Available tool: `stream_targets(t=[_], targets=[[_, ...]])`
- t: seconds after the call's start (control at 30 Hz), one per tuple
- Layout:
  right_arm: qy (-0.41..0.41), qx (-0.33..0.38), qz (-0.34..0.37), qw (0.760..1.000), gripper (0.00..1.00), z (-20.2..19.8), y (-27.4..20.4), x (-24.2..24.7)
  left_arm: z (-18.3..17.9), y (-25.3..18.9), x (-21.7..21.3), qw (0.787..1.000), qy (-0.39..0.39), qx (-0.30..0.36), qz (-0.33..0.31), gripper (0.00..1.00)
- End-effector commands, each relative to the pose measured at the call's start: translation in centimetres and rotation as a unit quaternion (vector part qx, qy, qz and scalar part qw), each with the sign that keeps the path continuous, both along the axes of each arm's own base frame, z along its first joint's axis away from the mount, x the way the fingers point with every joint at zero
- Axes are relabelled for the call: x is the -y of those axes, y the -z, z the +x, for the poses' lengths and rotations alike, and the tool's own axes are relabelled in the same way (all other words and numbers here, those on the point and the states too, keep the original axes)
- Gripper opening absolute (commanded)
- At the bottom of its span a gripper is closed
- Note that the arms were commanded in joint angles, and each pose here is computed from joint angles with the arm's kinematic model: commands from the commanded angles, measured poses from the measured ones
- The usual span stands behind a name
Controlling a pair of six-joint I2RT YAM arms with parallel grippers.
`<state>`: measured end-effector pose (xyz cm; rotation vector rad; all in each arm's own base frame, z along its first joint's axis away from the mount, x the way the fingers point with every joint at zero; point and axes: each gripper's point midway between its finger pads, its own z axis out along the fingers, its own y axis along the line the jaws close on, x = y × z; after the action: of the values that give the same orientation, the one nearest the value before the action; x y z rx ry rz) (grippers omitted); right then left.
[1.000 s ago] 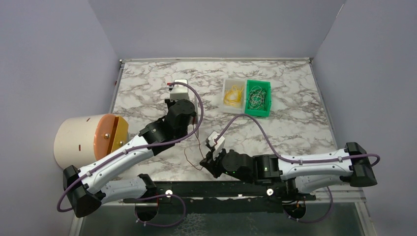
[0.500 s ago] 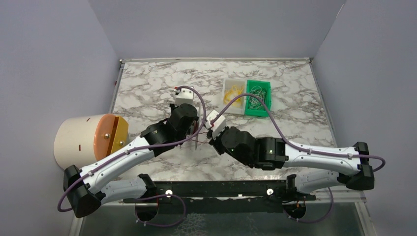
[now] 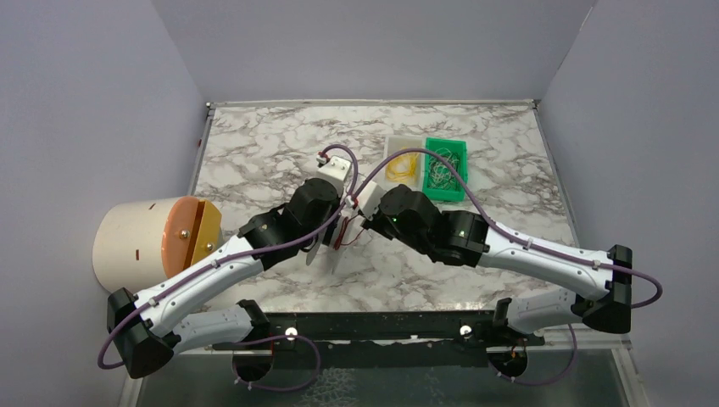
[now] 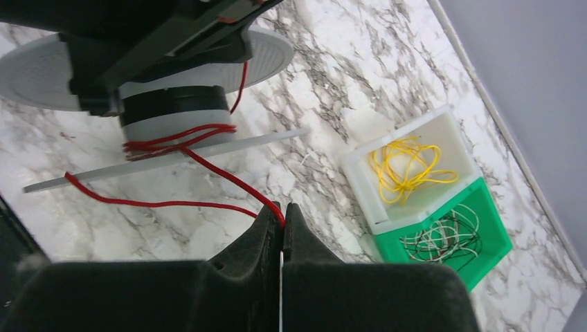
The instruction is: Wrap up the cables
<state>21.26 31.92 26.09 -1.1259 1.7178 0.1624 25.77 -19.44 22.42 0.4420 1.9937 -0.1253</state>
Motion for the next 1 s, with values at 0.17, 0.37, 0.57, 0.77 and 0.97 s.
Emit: stream_targets(t=[0.17,0.37,0.57,0.77,0.97], targets=[[0.106,0.102,0.004,0.989,0.02,6.8,-0.5,3.8,-2.8,0.8,1.4,0.990,0.133,-0.026,0.045,0.00],[0.139,0.106,0.048,0.983,0.08,8.6,0.6,5.3,-4.2,-0.4,1.7,0.986,0.163,-0.036,0.024,0.00],[0.155,0.073,0.105,0.980,0.17,8.6,2.1,5.5,-5.3,-2.0,1.8,0.983,0.182,-0.032,-0.003,0.00],[0.145,0.041,0.151,0.977,0.32,7.6,3.4,5.4,-6.0,-3.5,1.9,0.980,0.198,-0.026,-0.017,0.00],[0.134,-0.007,0.178,0.975,0.30,6.3,6.2,5.1,-7.1,-6.3,2.5,0.971,0.231,-0.009,-0.056,0.00]])
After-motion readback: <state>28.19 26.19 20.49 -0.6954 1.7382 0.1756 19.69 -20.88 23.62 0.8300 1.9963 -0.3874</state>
